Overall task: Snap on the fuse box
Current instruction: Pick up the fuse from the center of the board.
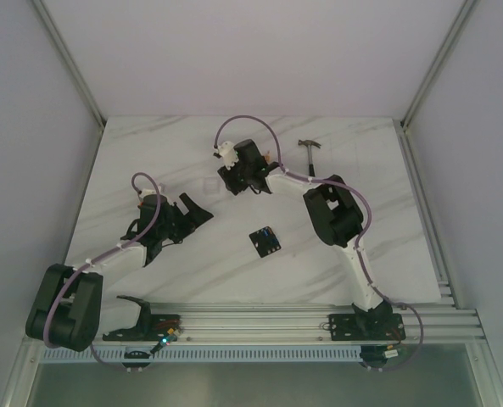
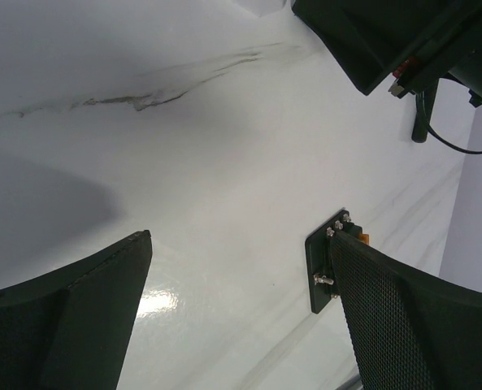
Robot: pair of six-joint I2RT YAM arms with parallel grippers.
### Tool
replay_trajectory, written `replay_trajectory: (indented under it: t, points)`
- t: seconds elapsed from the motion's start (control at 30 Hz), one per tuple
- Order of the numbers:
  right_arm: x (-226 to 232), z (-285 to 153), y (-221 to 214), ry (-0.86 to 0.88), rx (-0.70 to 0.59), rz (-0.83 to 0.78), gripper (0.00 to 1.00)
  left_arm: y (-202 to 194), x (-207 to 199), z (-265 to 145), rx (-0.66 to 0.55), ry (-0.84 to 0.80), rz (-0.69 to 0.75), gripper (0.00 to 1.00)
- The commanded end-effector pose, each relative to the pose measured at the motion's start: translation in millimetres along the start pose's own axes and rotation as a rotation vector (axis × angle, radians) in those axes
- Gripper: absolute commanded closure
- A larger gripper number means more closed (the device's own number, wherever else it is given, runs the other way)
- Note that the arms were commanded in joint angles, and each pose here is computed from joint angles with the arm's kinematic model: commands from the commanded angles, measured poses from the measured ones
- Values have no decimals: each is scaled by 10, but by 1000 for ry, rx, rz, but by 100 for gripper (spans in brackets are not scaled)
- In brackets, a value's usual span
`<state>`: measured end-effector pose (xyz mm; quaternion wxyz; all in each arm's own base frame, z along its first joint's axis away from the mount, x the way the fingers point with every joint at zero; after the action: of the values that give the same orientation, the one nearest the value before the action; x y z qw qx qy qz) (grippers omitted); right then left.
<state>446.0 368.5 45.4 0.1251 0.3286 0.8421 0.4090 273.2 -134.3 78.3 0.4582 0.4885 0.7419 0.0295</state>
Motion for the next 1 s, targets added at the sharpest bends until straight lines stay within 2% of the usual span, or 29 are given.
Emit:
replay_trajectory:
  t: [0.0,0.97]
  points:
    - [26,26,-63,48,38,-20,52,64,-43,-1,-7,-9,18,0]
    - [28,-162,-135,5,53,36,65,68,-70,-13,-5,-21,16,0]
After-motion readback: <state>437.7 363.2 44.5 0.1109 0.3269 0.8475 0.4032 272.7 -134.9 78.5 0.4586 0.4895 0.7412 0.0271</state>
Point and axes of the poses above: each gripper's point midway between its finger pads, its own z axis out along the fingers, its own x axis along the line the jaws close on, y = z × x, the point moved 3 cm from there along -z, back along the fingers, and after that the axes turned 7 degrees about z, right-handed, at the moved point
